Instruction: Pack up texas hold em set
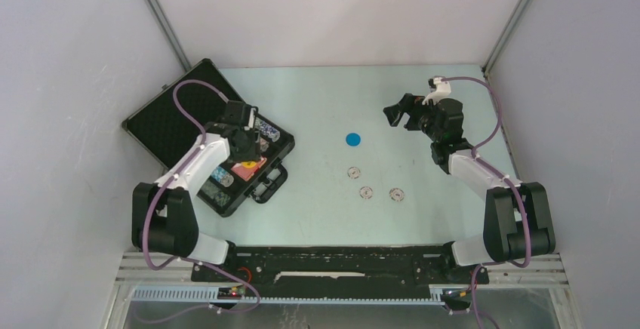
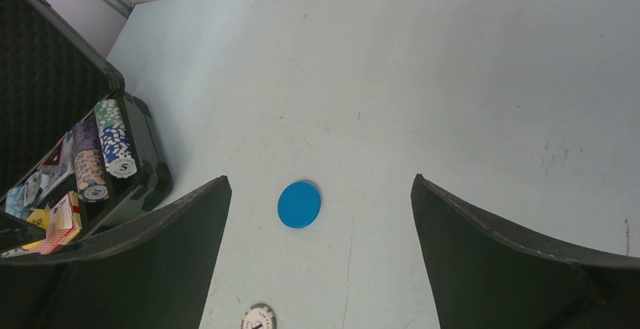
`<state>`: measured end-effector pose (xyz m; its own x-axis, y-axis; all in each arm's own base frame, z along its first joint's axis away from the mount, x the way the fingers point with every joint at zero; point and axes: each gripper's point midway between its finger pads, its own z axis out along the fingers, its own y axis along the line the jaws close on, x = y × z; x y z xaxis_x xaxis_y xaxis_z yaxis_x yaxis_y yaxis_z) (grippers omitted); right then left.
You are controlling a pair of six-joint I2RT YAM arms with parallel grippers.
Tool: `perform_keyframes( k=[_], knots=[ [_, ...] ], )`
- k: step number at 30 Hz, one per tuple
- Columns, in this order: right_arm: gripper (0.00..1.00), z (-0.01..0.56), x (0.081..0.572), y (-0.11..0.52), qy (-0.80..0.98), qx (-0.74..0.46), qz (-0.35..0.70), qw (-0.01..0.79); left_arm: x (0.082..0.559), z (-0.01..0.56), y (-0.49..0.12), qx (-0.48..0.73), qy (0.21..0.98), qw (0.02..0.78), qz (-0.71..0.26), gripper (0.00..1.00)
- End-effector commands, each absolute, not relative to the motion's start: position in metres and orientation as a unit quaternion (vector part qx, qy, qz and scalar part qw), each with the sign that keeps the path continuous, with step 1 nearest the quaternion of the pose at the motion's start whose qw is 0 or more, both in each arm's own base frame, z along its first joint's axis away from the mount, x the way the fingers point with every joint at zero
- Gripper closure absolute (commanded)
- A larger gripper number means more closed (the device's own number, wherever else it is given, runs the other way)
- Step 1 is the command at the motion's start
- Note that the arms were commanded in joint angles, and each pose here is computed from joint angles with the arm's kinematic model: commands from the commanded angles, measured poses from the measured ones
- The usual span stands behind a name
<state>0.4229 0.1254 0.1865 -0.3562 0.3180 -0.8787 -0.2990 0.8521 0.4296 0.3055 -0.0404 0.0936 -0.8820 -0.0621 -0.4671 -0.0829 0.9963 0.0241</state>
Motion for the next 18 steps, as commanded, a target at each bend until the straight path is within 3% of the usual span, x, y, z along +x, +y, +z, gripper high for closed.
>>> perform_keyframes(
  k=[1, 18],
  knots=[
    [0.0, 0.211, 0.434, 0.126, 0.756, 0.003, 0.281, 0.592, 0.319, 0.099, -0.042, -0.016, 0.964, 0.264, 0.013, 0.55],
    [0.0, 0.209, 0.434, 0.126, 0.757, 0.004, 0.281, 0.59, 0.332, 0.09, -0.047, -0.016, 0.967, 0.254, -0.004, 0.49]
  ],
)
